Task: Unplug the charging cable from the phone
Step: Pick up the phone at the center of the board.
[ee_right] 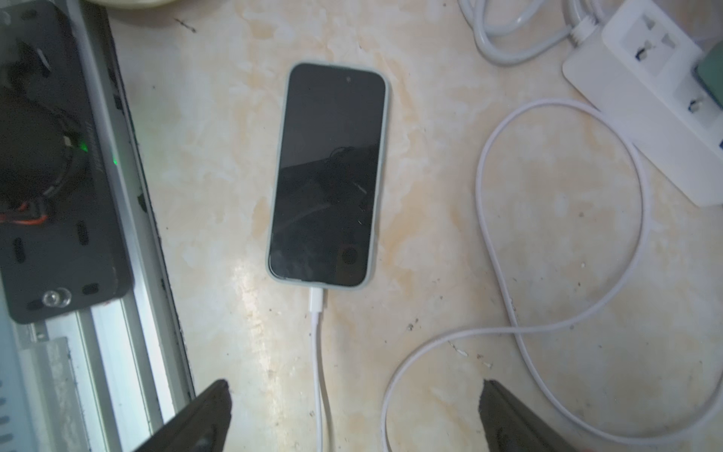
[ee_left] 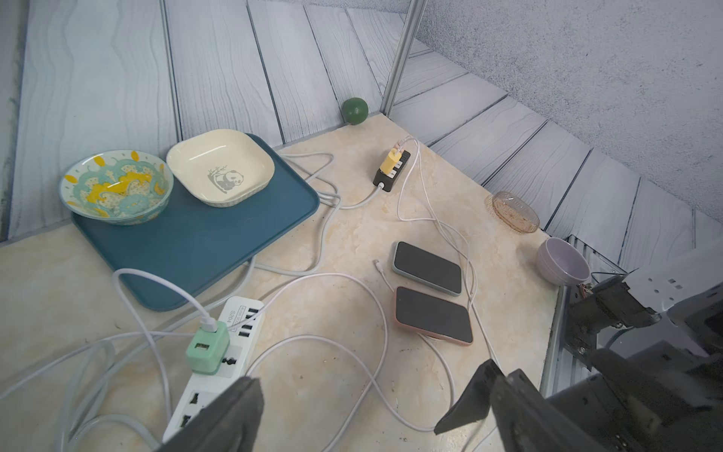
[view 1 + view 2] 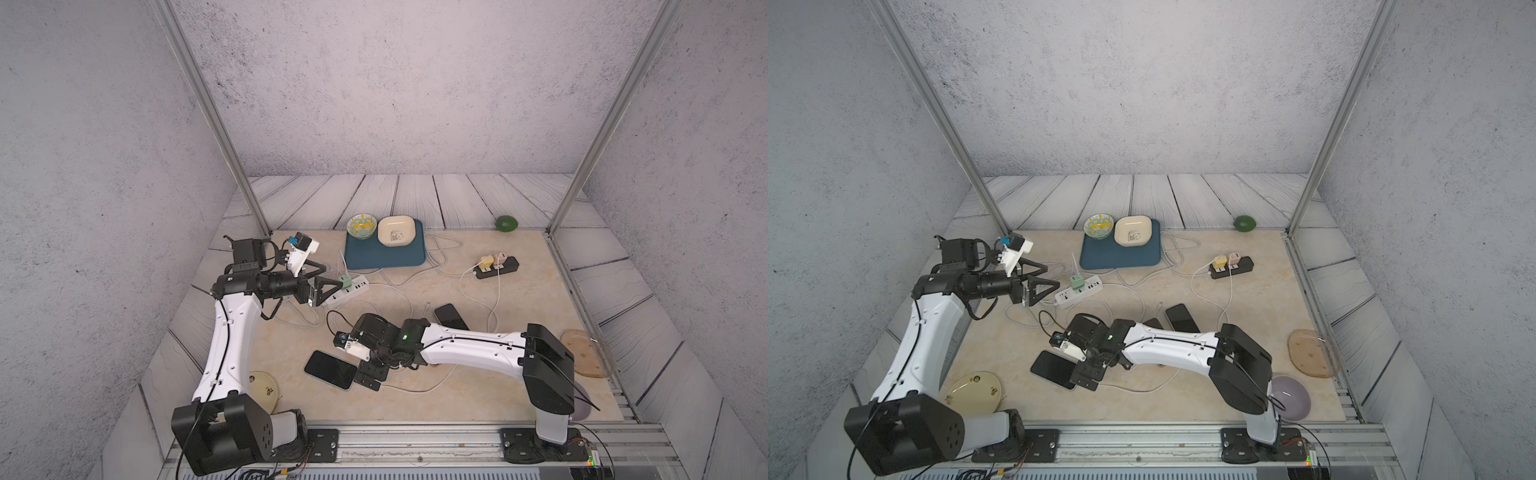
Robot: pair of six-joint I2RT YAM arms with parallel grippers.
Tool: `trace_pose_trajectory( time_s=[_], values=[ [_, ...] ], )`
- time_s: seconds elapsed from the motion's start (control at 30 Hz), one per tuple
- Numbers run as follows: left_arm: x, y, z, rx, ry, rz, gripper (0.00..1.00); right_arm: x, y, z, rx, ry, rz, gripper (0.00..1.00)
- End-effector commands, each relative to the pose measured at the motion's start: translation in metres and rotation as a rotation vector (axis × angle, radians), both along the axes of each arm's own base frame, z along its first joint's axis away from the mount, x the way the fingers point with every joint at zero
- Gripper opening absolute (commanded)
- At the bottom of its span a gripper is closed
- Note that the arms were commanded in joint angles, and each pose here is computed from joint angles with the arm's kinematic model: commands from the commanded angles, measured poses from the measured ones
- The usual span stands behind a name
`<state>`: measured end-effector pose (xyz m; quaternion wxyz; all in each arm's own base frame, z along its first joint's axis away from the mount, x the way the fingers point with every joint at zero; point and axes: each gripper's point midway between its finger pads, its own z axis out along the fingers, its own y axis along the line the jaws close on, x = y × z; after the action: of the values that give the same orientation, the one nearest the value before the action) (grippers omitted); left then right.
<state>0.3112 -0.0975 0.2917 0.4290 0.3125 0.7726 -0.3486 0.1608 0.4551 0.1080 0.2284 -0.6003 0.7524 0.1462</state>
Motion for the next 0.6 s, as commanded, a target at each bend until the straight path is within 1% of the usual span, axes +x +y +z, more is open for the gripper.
trace_pose_trajectory(
  time_s=[0.0, 0.13, 0.3, 0.57],
  values=[
    [0.002, 0.005, 0.001, 0.001, -0.005, 0.031, 0.98, -0.001, 0.018, -0.01, 0.054, -0.012, 0.021, 0.99],
    [0.007, 0.009, -0.003, 0.012, -0.001, 0.059, 0.98, -0.009, 0.035, -0.014, 0.119, 0.0, 0.049, 0.99],
    [0.014, 0.016, -0.009, 0.039, 0.006, 0.097, 0.98, -0.011, 0.051, -0.024, 0.164, 0.015, 0.049, 0.99],
    [0.025, 0.027, -0.023, 0.098, 0.011, 0.156, 0.98, -0.004, 0.064, -0.05, 0.176, 0.008, 0.018, 0.99]
  ],
)
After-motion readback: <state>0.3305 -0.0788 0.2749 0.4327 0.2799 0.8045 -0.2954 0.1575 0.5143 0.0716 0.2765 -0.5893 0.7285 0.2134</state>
